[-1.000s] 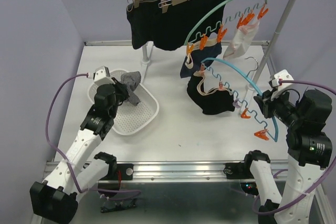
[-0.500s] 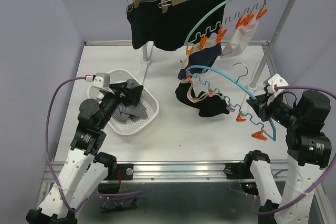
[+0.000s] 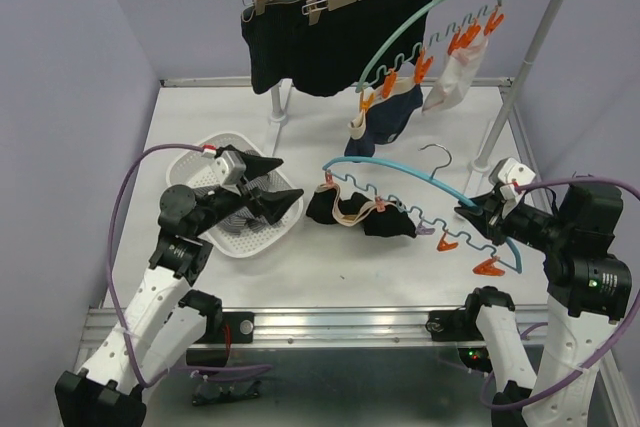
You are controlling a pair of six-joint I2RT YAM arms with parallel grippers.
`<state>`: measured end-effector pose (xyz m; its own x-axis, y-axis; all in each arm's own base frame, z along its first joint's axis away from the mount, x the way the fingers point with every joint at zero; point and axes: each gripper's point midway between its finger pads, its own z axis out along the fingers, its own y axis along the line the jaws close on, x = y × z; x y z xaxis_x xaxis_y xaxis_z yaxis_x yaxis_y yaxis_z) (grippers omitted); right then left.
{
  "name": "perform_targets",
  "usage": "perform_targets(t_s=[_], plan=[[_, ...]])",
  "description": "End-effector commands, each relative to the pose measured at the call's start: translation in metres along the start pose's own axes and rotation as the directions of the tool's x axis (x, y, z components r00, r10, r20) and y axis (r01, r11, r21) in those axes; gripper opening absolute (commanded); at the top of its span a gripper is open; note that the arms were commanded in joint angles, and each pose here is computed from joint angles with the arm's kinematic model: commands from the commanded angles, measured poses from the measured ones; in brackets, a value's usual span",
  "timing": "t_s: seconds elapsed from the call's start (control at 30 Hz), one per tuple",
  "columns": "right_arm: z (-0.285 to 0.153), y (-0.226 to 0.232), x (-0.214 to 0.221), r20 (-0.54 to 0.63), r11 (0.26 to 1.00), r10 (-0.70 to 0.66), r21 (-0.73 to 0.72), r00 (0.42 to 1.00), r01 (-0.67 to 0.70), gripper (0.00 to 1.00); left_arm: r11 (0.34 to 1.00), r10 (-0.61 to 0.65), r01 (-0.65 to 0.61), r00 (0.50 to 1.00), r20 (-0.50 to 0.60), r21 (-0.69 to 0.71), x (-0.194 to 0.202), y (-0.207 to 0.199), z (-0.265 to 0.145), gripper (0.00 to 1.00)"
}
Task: Remove the underwear clipped to the hanger
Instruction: Place the underwear in the bin, then remove the underwear from the hanger.
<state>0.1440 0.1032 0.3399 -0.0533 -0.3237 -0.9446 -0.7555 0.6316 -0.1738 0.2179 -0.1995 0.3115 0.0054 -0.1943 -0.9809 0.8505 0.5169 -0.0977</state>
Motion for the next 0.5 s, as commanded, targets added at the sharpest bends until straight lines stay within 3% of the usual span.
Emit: perform_targets(t_s=[0.0, 0.23, 0.47], plan=[[-0.006, 0.009, -0.028, 0.083, 0.995, -0.096, -0.029, 0.992, 0.098, 0.01, 0.976, 0.099, -0.103, 0.995, 0.03, 0.191, -0.003, -0.029, 0.007, 0.95], [-0.006, 0.012, -0.026, 0.088, 0.995, -0.09, -0.039, 0.992, 0.093, 0.0, 0.964, 0.146, -0.144, 0.989, 0.01, 0.223, 0.022, -0.046, 0.028, 0.94], [-0.006, 0.013, -0.023, 0.086, 0.995, -0.087, -0.04, 0.992, 0.091, 0.01, 0.976, 0.205, -0.2, 0.978, -0.049, 0.086, 0.045, -0.017, 0.044, 0.93]])
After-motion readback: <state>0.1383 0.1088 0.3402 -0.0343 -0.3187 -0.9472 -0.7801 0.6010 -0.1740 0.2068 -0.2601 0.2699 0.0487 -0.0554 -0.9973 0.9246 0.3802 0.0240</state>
